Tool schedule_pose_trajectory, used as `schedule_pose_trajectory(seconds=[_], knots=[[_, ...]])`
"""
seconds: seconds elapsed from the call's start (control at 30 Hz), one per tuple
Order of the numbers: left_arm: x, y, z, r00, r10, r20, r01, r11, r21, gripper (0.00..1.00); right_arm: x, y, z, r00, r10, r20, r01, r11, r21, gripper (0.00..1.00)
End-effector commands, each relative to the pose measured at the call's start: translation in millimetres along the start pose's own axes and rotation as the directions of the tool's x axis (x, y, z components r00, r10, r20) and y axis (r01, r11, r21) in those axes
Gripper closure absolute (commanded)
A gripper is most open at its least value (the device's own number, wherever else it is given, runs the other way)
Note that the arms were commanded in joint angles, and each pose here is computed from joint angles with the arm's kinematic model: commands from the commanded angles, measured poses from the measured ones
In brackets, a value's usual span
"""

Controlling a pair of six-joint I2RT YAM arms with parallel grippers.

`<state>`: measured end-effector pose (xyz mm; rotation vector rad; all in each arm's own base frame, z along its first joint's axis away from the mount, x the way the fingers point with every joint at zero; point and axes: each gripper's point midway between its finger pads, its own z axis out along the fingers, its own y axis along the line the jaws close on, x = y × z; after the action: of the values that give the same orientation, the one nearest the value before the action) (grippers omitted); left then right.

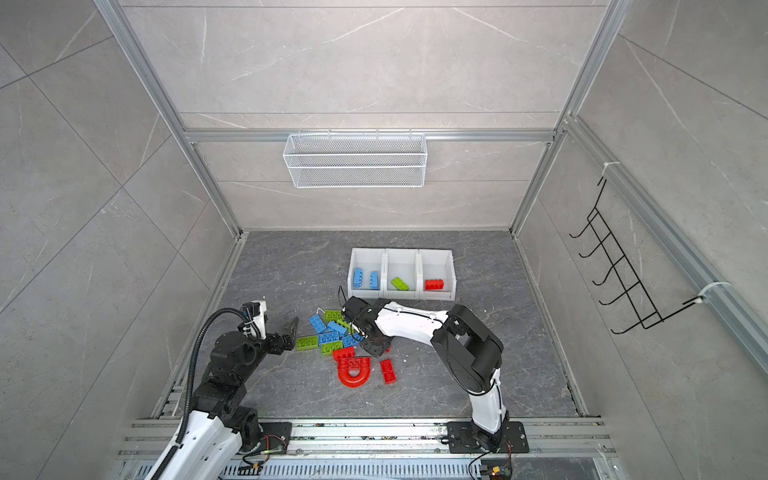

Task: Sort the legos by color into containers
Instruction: 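Carry the red brick into the farthest bin compartment and release it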

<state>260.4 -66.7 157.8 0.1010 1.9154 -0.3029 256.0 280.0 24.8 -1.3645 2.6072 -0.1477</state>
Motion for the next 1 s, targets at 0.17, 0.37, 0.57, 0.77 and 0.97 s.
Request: schedule_pose_trajectory(seconds=[0.17, 0.37, 0.57, 0.77, 0.97], knots=[[-8.4, -0.7, 0.3, 1.0, -0.009, 0.026, 0.009, 1.0, 0.0, 0.0, -9.7, -48.6, -54.6, 0.942, 0.261, 0.209, -0.245, 0.965, -0.097, 0.78], [-9.2, -1.4, 0.6, 1.0, -0.008, 0.026, 0.008, 1.0, 0.003, 0.0, -3.4, -128.9, -107.2, 0.767, 0.525, 0.37, -0.465, 0.851, -0.243, 0.82], [-8.9, -4.9, -1.0, 1.0, -0.001, 0.03, 0.0, 1.0, 0.024, 0.0, 18.1, -224.8, -113.7, 0.567, 0.721, 0.398, -0.672, 0.684, -0.283, 0.86], [-10.6, 1.5, -6.1, 0.998, -0.014, 0.059, 0.015, 1.0, -0.011, 0.0, 30.3, -276.4, -88.3, 0.478, 0.786, 0.392, -0.758, 0.595, -0.268, 0.86], [-9.6, 3.6, -2.2, 0.999, -0.02, 0.04, 0.021, 0.999, -0.025, 0.0, 32.1, -295.4, -63.7, 0.446, 0.79, 0.42, -0.797, 0.564, -0.216, 0.86]])
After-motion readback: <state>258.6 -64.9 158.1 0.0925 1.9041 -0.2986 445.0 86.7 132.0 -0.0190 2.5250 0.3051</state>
